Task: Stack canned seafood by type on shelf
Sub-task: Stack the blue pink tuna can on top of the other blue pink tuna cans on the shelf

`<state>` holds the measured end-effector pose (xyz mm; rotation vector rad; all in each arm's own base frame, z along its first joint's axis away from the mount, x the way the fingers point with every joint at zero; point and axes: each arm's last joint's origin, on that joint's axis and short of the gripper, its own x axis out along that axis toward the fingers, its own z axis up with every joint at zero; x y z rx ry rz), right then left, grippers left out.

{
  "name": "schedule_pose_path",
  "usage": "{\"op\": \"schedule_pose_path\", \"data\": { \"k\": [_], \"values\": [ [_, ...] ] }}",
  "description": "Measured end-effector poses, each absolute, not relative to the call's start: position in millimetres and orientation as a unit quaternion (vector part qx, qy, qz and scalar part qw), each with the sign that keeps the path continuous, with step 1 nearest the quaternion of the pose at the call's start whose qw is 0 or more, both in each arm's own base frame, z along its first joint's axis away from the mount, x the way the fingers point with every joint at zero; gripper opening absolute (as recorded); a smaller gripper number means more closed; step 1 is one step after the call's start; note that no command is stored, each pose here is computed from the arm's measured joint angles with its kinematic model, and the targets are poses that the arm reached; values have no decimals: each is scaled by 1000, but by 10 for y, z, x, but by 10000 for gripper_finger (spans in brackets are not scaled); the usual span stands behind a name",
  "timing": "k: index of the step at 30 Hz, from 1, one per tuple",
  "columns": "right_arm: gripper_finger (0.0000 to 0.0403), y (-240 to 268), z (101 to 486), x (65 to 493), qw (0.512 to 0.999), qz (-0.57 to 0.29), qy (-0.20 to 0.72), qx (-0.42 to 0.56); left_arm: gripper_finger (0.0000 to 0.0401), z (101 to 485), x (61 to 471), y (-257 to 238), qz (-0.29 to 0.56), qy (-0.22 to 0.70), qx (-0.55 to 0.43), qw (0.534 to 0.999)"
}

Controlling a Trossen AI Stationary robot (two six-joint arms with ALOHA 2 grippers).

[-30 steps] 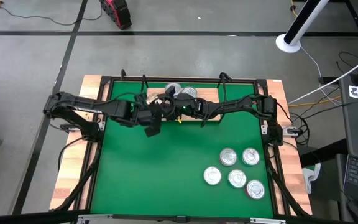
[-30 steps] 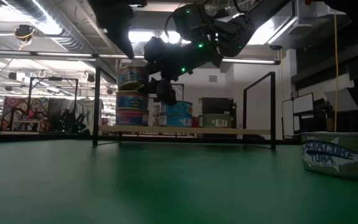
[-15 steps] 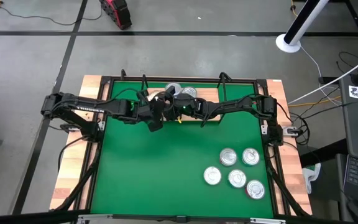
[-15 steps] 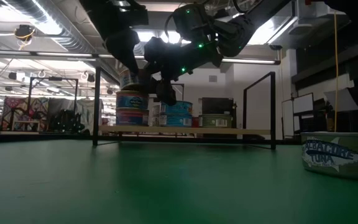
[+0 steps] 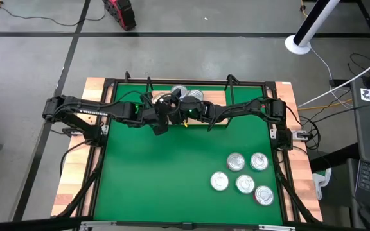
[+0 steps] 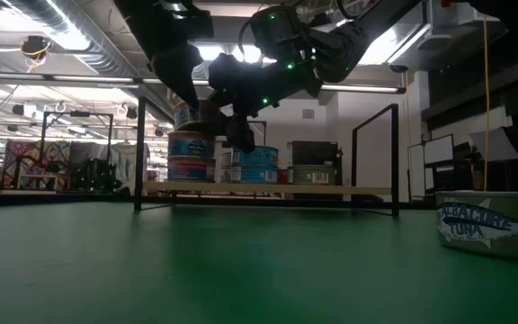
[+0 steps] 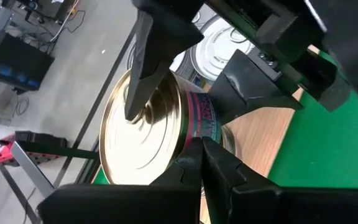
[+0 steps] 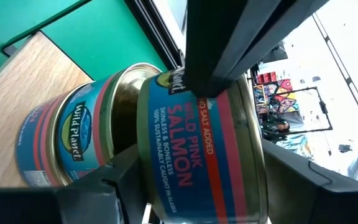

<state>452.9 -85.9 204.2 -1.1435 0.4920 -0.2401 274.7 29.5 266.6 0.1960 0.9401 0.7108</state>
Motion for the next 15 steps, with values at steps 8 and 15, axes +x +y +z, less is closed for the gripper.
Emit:
{"op": "schedule_pose_path", "data": {
  "k": [8,15],
  "values": [
    [250,-846,2075,4540,809,-122,212,-534,1,2663,2742,296,338,443,90,825],
    [250,-767,2079,4554,812,-116,206,-534,1,2637,2678,303,362,461,92,805]
  ]
}}
